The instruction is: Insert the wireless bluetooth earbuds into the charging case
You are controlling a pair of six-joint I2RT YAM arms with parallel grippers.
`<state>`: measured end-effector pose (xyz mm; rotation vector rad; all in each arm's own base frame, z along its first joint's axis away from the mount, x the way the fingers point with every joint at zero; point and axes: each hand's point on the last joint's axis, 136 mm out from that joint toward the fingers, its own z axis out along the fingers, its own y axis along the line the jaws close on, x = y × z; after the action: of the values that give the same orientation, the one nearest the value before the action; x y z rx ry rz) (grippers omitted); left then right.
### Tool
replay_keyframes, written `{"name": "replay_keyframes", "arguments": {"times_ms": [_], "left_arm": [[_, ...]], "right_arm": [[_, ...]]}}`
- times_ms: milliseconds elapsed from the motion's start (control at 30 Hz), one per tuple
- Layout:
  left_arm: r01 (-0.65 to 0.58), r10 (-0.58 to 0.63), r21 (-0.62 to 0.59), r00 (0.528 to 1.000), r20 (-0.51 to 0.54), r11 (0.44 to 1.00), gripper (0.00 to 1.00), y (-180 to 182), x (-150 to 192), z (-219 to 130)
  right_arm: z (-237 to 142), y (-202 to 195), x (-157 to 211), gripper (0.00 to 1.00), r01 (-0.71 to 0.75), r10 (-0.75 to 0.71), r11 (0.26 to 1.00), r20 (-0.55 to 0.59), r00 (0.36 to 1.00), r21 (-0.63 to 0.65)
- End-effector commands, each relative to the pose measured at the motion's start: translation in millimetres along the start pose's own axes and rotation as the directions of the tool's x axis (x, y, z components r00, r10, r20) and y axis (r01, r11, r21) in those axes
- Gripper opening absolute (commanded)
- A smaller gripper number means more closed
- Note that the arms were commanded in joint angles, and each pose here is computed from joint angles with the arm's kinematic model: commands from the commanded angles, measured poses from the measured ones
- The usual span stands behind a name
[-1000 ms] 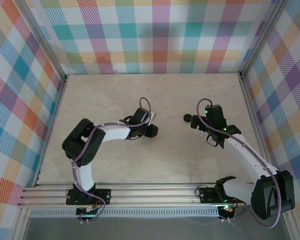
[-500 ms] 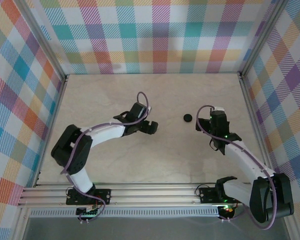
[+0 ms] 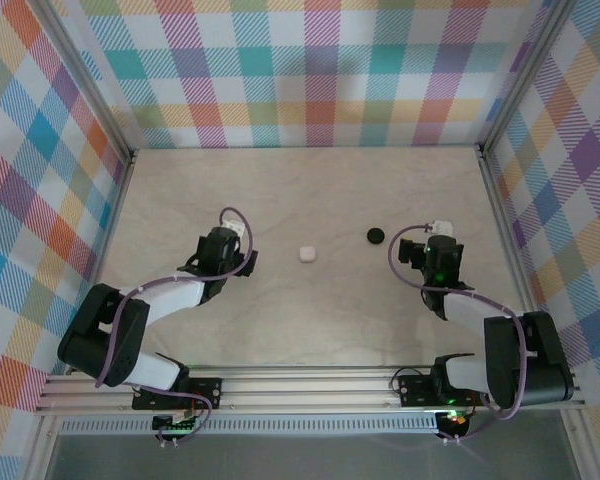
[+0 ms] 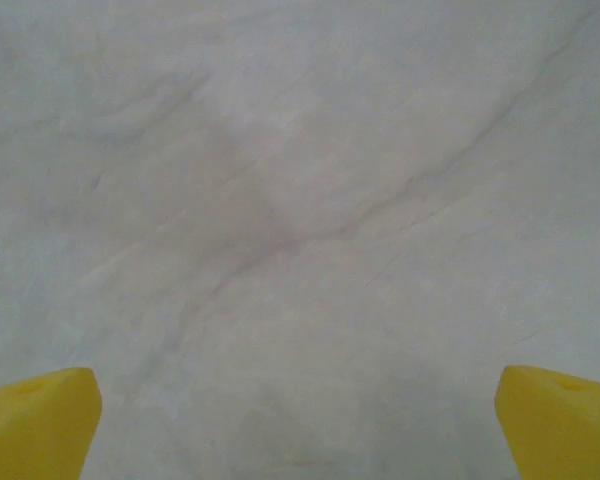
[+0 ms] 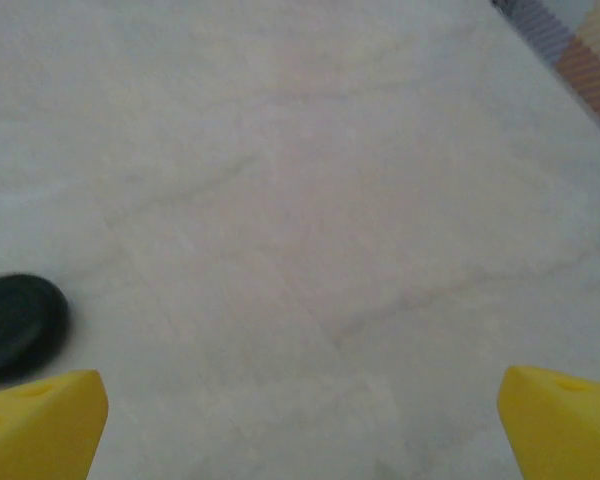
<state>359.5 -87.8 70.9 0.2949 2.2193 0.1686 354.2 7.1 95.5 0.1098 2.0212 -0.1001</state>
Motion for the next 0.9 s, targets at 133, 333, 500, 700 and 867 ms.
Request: {"name": "replay_keyframes", "arguments": {"times_ms": [133, 333, 500, 700, 867], "left_arm": [[0.06, -0.05, -0.031, 0.965, 0.259, 0.998, 1.0, 30, -33, 0], [0.208, -0.192, -0.03, 0.943, 0.271, 0.978, 1.0, 60, -25, 8], [0.287, -0.284, 0.026, 0.922, 0.264, 0.958, 1.0, 70, -11, 24], [0.312, -0.313, 0.044, 0.919, 0.238, 0.949, 1.0, 74, -11, 27], [0.312, -0.313, 0.044, 0.92, 0.237, 0.949, 1.0, 74, -11, 27]], "right_arm": [[7, 21, -26, 1.0, 0.076, -0.049, 0.992, 0.244, 0.968, -0.102], [24, 18, -18, 1.0, 0.058, -0.04, 0.994, 0.188, 0.981, -0.092], [40, 8, -16, 1.0, -0.019, 0.031, 0.99, 0.085, 0.996, -0.139], [40, 6, -16, 1.0, -0.031, 0.043, 0.989, 0.083, 0.996, -0.147], [39, 6, -16, 1.0, -0.029, 0.042, 0.989, 0.084, 0.996, -0.145]]}}
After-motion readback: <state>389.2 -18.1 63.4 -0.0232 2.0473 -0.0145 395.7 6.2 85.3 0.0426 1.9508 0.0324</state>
